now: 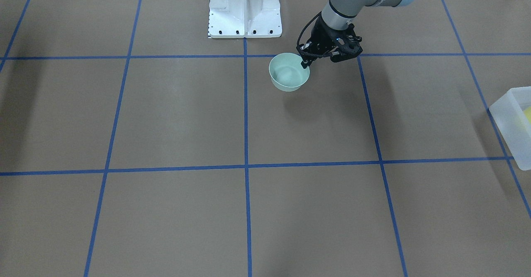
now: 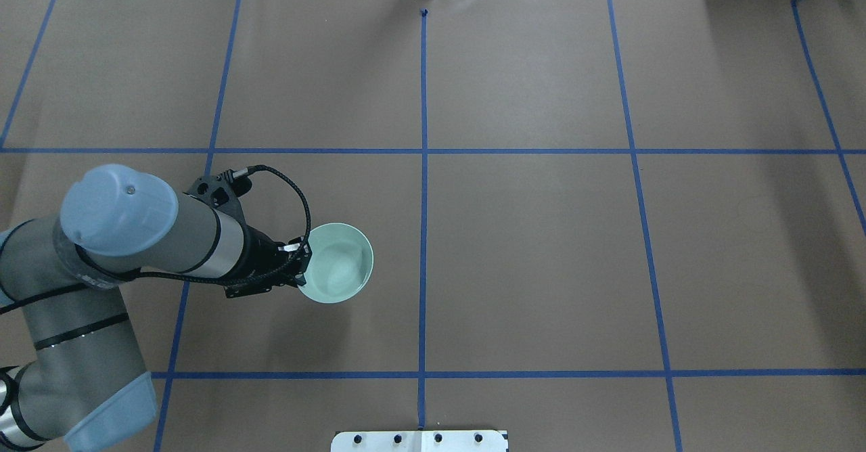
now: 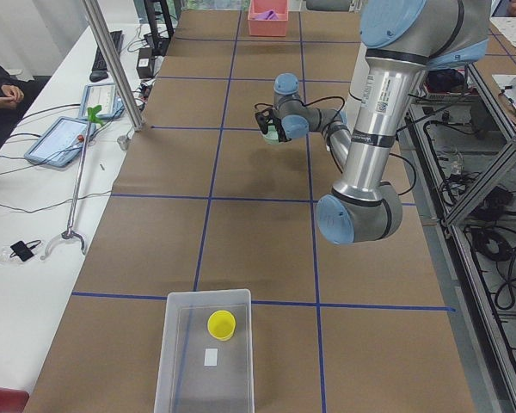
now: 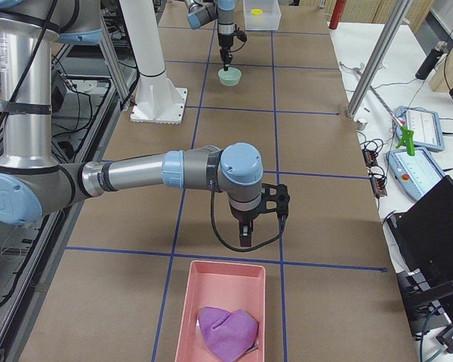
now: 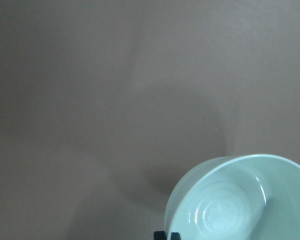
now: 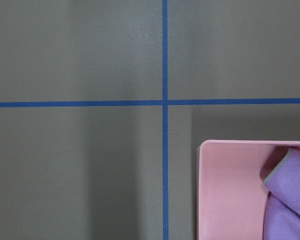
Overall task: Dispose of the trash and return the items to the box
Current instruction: 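Lift the green bowl with the left gripper and carry it off the table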
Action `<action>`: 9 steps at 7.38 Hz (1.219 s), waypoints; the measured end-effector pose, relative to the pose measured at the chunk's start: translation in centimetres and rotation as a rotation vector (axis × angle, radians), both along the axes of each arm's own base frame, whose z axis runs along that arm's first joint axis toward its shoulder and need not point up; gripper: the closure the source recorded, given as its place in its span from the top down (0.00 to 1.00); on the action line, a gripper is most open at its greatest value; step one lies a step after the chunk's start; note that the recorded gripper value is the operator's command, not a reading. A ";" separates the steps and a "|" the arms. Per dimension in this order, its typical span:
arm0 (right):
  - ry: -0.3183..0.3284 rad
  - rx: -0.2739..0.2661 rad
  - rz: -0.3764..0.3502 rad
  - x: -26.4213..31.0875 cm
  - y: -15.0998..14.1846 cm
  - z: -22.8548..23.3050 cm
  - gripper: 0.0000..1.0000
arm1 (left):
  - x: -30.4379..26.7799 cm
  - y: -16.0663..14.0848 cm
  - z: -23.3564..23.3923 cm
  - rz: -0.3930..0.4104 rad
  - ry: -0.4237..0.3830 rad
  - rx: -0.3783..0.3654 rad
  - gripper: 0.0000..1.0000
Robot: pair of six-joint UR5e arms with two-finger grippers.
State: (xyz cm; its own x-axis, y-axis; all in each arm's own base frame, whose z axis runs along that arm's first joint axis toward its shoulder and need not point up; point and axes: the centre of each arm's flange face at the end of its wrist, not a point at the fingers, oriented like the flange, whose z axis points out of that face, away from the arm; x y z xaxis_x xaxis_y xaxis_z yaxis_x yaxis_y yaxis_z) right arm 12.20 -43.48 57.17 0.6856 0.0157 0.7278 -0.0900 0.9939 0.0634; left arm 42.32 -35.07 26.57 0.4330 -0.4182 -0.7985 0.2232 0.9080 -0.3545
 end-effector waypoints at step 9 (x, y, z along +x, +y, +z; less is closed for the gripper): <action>0.030 -0.132 -0.087 -6.0 -0.9 4.1 1.00 | -37.1 -20.4 12.6 0.004 -0.165 0.147 0.00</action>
State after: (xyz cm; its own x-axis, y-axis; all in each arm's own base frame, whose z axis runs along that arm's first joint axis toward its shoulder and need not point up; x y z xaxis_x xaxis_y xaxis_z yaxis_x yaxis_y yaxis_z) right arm 6.17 -44.42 61.31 0.7099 0.0495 0.7026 -0.0031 0.9977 -0.0672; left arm 5.21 -55.43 39.18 0.5643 -0.3004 -0.7690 0.2639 0.9482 -0.1767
